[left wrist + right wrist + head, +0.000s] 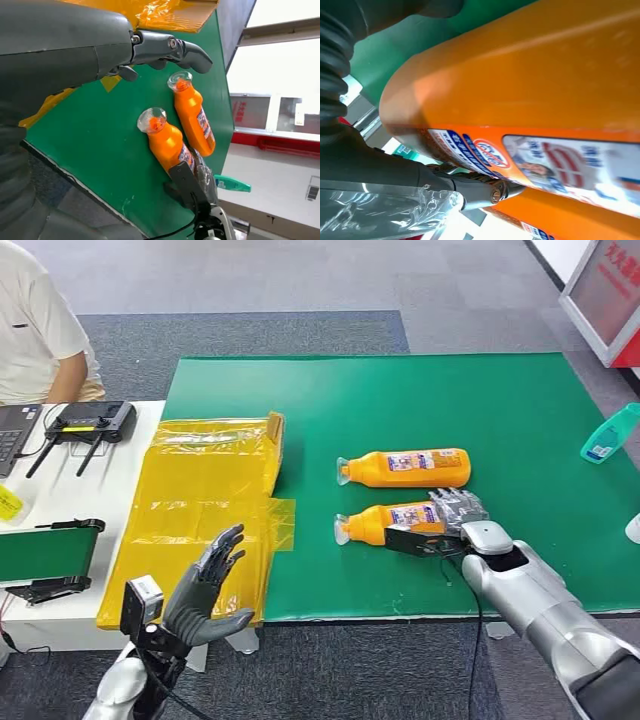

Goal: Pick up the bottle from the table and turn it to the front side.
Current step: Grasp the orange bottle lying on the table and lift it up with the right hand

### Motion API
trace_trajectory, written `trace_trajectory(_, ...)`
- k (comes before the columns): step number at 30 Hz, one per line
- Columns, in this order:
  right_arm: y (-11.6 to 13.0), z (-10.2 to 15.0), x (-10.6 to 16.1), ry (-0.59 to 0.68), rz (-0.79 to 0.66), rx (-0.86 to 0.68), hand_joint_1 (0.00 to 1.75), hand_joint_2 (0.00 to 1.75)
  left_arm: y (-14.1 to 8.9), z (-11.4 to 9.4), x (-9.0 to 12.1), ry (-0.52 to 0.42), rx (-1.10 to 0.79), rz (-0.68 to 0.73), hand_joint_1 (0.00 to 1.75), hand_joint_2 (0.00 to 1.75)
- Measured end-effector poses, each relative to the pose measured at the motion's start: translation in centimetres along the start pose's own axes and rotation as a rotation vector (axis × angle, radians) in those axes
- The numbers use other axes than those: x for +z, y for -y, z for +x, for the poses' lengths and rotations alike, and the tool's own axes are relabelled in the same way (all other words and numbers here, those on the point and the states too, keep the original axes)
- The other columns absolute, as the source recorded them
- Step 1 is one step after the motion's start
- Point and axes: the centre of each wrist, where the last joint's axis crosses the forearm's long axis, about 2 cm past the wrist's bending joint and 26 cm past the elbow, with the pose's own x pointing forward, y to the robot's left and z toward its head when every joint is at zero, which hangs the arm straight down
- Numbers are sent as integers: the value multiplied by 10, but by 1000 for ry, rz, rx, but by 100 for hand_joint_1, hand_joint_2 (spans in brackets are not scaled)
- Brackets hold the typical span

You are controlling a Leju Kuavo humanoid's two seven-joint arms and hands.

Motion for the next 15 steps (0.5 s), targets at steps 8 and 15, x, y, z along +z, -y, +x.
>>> trace_trajectory(8,1,8,-1,27,-10,-28,79,175,1,-2,1,-14,8,2,0,175)
trace_trajectory(15,-2,12,-1,45,5,-25,175,175,1,-3,1,-17,15,8,0,175)
